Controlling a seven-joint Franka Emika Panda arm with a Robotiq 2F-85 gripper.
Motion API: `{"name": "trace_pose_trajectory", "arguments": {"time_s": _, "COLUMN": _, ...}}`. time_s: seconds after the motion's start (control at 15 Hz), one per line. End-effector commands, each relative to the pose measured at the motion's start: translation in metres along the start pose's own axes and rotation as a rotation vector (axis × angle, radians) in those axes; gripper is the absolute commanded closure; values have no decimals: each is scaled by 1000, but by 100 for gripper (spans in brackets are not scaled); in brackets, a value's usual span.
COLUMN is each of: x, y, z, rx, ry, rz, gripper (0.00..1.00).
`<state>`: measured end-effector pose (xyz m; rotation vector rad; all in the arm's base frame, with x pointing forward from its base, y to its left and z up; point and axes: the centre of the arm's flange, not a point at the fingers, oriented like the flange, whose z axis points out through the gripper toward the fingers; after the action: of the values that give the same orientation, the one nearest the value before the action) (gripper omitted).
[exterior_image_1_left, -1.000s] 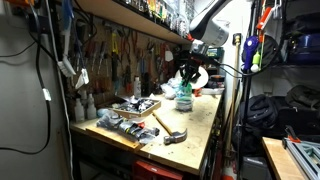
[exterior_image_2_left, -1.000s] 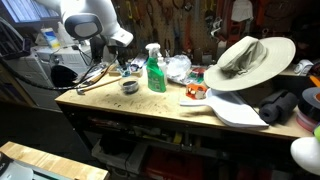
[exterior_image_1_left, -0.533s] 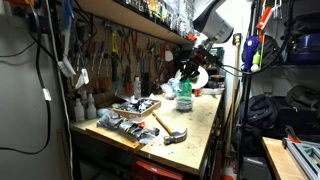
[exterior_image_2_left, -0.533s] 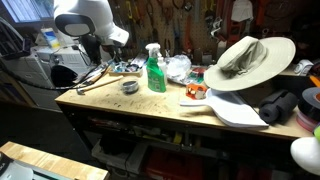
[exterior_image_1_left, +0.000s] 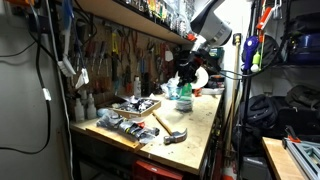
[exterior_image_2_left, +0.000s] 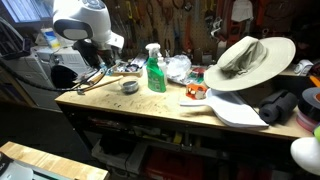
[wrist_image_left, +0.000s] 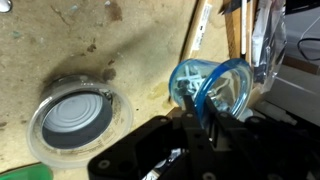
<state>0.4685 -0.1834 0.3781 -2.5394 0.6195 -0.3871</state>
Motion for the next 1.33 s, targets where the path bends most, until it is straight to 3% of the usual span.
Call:
{"name": "trace_pose_trajectory", "arguments": {"time_s": 0.0, "x": -6, "y": 1, "z": 20, "rx": 66, "ry": -56, "rz": -40, "gripper": 93}}
{"name": "trace_pose_trajectory", "arguments": {"time_s": 0.67, "x": 7, "y": 8, "z": 80, "rx": -22, "ry": -106, "rz": 49, "gripper": 93}}
{"name": "trace_pose_trajectory", "arguments": {"time_s": 0.93, "x": 18, "y": 11, "z": 94, "rx": -75, "ry": -62, "rz": 119, "gripper": 93}}
{"name": "trace_pose_trajectory", "arguments": {"time_s": 1.27, "x": 33, "y": 16, "z": 97, "rx": -87, "ry": -9, "rz": 205, "gripper": 93}}
